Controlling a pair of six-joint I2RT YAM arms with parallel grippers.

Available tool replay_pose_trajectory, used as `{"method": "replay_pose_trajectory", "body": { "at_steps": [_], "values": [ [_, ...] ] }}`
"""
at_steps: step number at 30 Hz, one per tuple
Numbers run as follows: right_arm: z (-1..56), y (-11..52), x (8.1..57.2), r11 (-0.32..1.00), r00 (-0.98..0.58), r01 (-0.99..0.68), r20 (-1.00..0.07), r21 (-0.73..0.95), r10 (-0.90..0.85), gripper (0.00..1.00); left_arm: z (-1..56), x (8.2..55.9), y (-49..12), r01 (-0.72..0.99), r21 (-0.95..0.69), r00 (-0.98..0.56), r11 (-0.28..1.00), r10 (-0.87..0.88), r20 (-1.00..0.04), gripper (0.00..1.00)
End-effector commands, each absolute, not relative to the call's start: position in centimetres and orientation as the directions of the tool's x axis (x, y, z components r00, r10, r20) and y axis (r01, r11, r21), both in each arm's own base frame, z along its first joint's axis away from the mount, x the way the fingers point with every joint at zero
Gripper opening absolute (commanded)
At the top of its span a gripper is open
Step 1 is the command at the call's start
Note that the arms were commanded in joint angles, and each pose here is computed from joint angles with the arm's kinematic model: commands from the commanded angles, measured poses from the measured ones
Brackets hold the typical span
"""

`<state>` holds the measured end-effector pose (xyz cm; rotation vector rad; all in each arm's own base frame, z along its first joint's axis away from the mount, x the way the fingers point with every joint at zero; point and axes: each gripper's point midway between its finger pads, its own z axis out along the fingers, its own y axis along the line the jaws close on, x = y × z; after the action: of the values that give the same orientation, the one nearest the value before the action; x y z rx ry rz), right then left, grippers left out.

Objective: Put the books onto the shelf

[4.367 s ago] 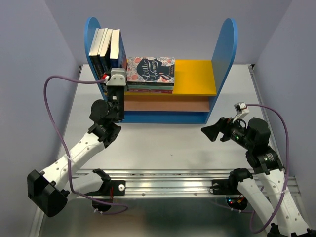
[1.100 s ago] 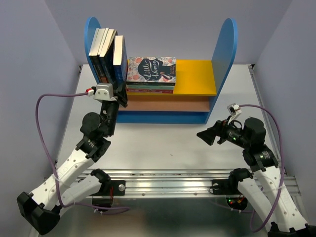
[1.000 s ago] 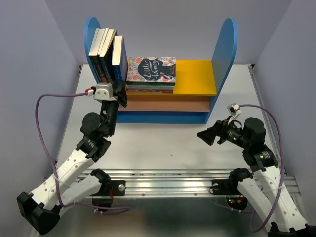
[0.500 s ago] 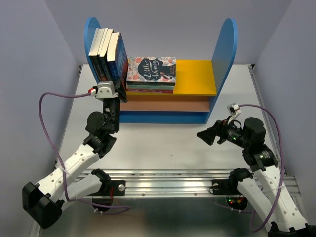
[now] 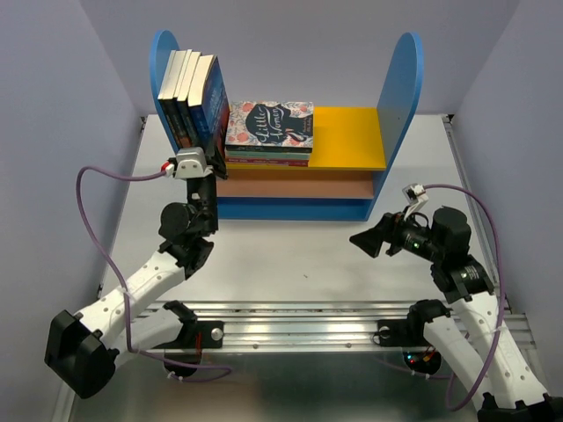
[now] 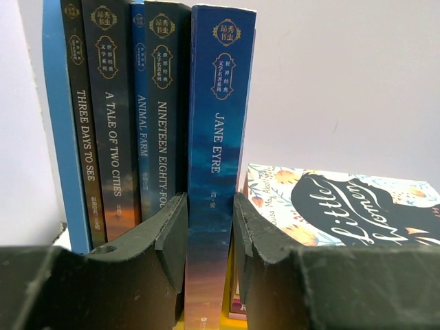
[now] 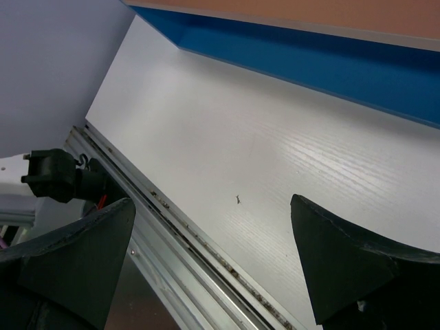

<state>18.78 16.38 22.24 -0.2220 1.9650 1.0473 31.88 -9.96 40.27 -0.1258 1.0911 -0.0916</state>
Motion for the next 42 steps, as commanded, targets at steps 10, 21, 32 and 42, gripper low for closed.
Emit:
{"method": "replay_pose_trajectory", "body": {
  "at_steps": [10,21,32,42],
  "values": [
    [23.0,16.6,19.1,0.619,-0.574,-0.535,-0.785,0.575,0.234,1.00,42.0,32.7,-8.5,-0.071,-0.179,0.510,0.981,-0.119,-0.852,0.00],
    [23.2,16.7,18.9,0.609,-0.574,-0.545,-0.786,0.576,0.230,1.00,41.4,32.6,-8.0,-0.068,-0.249,0.475,0.966,-0.188,-0.859,0.29],
    [23.5,17.6,18.0,0.547,-0.597,-0.591,-0.777,0.593,0.199,1.00,43.8,27.4,-8.5,0.182,-0.301,0.479,0.936,-0.352,-0.804,0.92],
    [23.3,17.9,17.7,0.533,-0.622,-0.591,-0.763,0.606,0.177,1.00,43.7,25.8,-10.4,0.323,-0.295,0.415,0.899,-0.415,-0.810,0.22]
  ]
}}
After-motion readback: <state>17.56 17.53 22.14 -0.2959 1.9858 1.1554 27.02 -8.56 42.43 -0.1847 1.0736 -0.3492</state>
